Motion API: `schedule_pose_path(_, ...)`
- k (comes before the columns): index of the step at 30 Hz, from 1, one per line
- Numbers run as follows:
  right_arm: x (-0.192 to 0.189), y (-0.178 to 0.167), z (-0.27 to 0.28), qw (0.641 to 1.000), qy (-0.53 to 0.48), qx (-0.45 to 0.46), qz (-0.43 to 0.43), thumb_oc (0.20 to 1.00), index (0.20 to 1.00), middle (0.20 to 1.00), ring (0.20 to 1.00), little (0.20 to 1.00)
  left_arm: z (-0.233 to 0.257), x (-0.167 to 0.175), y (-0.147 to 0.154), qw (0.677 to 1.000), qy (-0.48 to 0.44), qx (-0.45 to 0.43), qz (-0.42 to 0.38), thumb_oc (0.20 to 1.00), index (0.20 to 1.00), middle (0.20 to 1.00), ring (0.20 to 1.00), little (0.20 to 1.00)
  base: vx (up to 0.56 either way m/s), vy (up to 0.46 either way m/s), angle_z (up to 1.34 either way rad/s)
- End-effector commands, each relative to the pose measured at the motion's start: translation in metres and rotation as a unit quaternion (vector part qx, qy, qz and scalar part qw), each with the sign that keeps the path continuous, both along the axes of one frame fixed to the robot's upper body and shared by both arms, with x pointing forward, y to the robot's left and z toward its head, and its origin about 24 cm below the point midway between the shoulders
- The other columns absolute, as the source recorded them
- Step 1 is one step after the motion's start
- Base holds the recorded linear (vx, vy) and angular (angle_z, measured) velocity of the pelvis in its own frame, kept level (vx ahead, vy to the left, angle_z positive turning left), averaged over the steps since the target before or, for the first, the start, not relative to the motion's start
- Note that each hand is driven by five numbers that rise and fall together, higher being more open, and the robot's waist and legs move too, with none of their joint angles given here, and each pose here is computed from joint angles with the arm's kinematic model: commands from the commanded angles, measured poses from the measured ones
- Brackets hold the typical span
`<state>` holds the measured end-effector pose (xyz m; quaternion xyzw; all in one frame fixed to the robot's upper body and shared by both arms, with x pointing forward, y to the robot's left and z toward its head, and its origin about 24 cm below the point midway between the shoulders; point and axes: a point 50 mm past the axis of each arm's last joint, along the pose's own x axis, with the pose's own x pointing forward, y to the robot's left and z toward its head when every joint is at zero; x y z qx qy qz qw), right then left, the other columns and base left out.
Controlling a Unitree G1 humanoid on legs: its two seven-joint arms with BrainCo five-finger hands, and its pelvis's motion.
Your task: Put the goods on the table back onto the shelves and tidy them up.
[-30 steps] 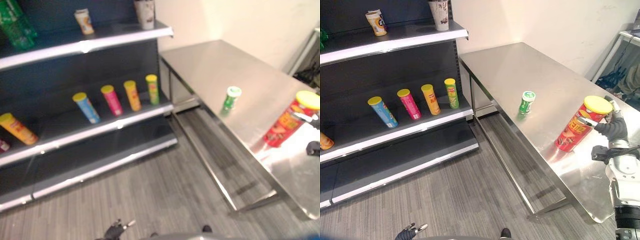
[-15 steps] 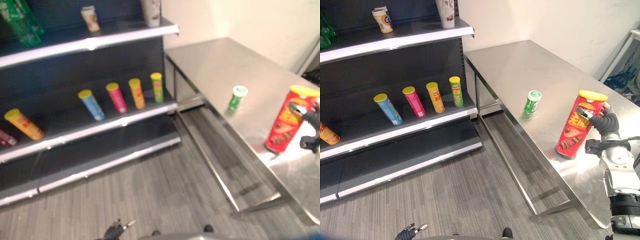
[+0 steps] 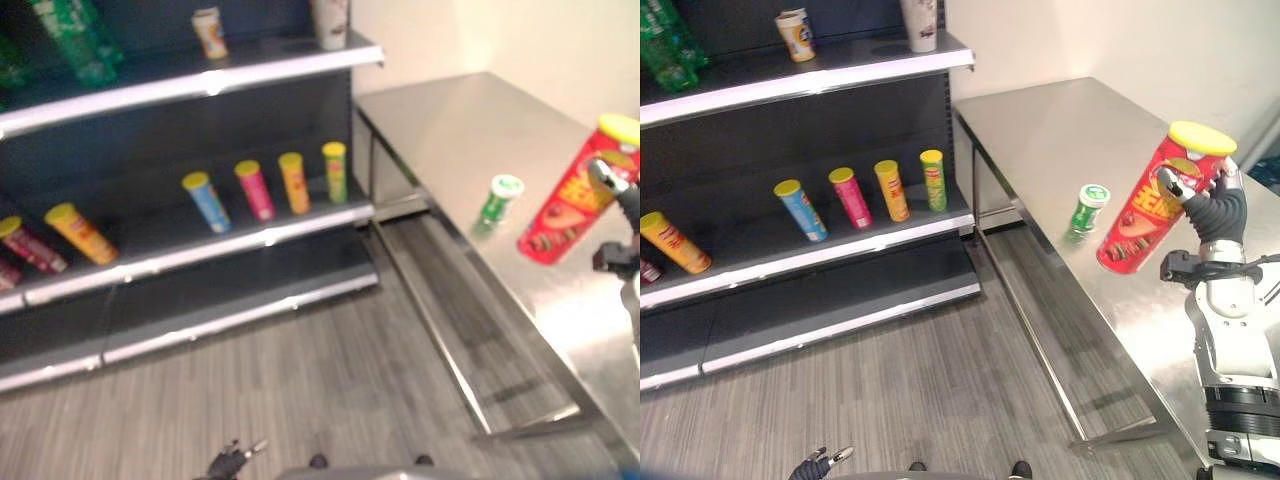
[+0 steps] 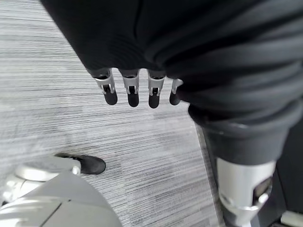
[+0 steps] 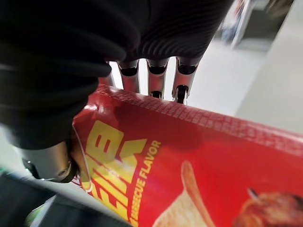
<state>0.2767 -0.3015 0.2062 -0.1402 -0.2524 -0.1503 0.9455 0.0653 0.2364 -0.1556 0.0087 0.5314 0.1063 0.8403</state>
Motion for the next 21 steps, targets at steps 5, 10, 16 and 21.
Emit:
schedule_pose_path(5, -0.019, 0.043, 0.082, 0.973, -0.219, -0.055, 0.052, 0.2, 0.2, 0.2, 0.2, 0.2, 0.003, 0.023, 0.004, 1.0, -0.016, 0.013, -0.012, 1.0, 1.0, 1.0, 1.0, 1.0, -0.03, 0.178, 0.72)
schedule_pose_path(10, -0.026, 0.049, 0.079, 0.972, -0.222, -0.07, 0.042, 0.2, 0.2, 0.2, 0.2, 0.2, 0.002, 0.021, 0.002, 0.999, -0.005, 0.02, -0.032, 1.0, 1.0, 1.0, 1.0, 1.0, 0.04, 0.388, 0.09)
schedule_pose_path(16, -0.021, 0.06, 0.071, 0.975, -0.204, -0.079, 0.049, 0.2, 0.2, 0.2, 0.2, 0.2, 0.007, 0.021, 0.021, 0.998, -0.002, 0.052, -0.038, 1.0, 1.0, 1.0, 1.0, 1.0, -0.08, 0.385, -0.04)
schedule_pose_path(21, -0.02, 0.062, 0.068, 0.975, -0.198, -0.082, 0.059, 0.2, 0.2, 0.2, 0.2, 0.2, 0.01, 0.02, 0.03, 0.998, -0.004, 0.059, -0.016, 1.0, 1.0, 1.0, 1.0, 1.0, -0.08, 0.196, 0.02)
